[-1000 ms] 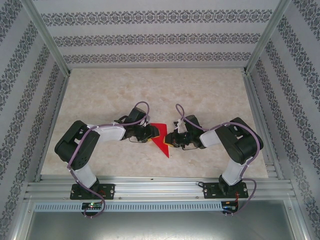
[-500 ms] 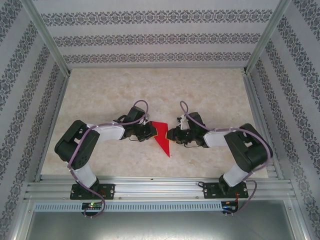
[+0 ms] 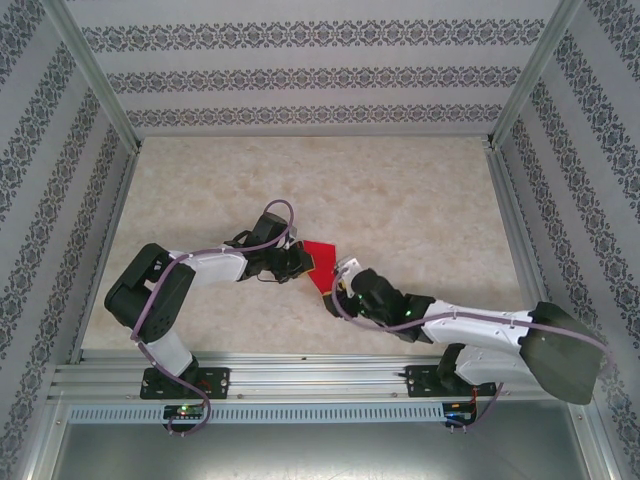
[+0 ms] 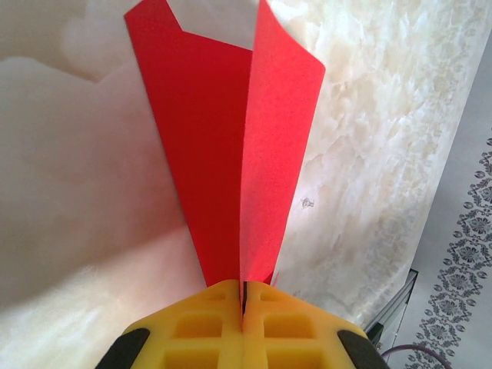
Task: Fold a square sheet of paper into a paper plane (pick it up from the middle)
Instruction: Fold the wing for the fifth time at the center of the table.
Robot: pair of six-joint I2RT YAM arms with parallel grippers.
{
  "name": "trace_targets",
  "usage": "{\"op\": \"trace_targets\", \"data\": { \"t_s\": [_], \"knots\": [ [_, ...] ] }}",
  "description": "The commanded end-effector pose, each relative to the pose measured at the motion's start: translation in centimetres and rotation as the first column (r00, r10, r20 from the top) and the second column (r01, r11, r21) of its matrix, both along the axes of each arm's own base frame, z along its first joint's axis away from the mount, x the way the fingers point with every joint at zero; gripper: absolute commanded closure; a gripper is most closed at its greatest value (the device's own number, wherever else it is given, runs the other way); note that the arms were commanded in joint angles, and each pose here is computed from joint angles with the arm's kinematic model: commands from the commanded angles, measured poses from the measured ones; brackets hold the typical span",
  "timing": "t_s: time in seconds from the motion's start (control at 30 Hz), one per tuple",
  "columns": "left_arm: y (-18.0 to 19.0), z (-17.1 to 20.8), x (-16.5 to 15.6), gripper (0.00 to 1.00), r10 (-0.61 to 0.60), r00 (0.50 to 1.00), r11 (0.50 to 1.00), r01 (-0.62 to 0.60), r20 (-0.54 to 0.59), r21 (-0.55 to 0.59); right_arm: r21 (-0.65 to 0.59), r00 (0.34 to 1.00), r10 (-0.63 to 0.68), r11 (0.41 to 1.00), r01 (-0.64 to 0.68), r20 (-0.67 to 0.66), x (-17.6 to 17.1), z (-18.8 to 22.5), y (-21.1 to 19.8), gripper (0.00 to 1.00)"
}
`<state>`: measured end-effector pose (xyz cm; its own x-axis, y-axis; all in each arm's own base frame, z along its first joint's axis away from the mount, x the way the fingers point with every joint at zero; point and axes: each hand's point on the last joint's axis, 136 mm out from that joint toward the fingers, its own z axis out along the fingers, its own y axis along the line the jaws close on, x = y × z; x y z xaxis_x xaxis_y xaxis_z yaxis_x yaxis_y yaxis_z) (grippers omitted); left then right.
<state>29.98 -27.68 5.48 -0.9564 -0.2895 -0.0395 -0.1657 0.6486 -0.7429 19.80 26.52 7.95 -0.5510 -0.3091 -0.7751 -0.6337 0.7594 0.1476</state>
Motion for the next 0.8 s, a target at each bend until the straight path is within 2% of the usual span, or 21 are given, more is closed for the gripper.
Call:
{"op": "trace_targets", "data": {
  "t_s": [0.0, 0.2, 0.43, 0.77],
  "knots": [
    [0.0, 0.8, 0.5, 0.98, 0.018, 1.000, 1.000, -0.018, 0.010, -0.020, -0.184, 0.975, 0.036, 0.983, 0.006, 0.221, 1.4, 0.4, -0.2, 0.50],
    [0.1, 1.0, 0.4, 0.98, 0.017, 1.000, 1.000, -0.017, 0.012, -0.013, -0.288, 0.960, 0.117, 0.957, -0.040, 0.254, 1.3, -0.8, 2.5, 0.50],
    [0.1, 1.2, 0.4, 0.98, 0.010, 1.000, 1.000, -0.009, 0.014, -0.013, -0.406, 0.953, 0.100, 0.913, 0.026, 0.286, 2.6, -2.9, 3.0, 0.51],
    [0.2, 1.1, 0.3, 0.98, 0.008, 1.000, 1.000, -0.008, 0.012, -0.006, -0.458, 0.949, 0.086, 0.886, 0.066, 0.304, 3.0, -4.8, 2.8, 0.59]
  ]
}}
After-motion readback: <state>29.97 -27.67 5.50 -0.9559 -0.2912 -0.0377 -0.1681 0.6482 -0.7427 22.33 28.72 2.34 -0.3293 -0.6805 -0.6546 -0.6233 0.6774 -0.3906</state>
